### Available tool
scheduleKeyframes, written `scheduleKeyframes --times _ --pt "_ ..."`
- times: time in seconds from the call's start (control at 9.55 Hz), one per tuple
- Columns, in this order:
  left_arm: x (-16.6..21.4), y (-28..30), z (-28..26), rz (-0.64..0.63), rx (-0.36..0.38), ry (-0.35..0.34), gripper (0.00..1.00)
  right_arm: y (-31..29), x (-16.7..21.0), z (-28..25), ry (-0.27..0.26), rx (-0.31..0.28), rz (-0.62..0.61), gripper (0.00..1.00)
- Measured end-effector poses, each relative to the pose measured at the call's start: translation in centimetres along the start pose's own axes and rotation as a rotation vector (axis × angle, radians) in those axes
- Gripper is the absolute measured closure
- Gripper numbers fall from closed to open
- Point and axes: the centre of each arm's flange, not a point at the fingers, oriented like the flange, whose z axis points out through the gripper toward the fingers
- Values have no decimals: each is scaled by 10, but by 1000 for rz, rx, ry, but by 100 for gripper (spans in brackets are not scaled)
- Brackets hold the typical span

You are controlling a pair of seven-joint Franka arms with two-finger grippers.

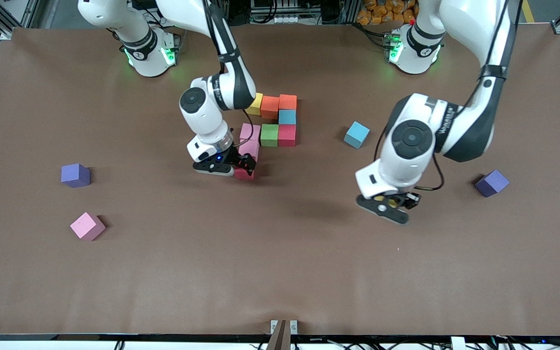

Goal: Form number 2 with 11 blocks

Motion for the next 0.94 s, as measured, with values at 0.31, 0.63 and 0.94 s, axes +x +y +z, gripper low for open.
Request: scheduleKeyframes --times 0.31,0.63,0.94 --pt "6 41 5 277 -20 -2 40 58 74 -34 -40 3 -59 0" --pt "15 122 7 552 -45 9 40 128 122 -61 -65 -45 -140 0" --pt "26 189 27 783 -102 19 40 198 153 -70 -75 -57 -315 0"
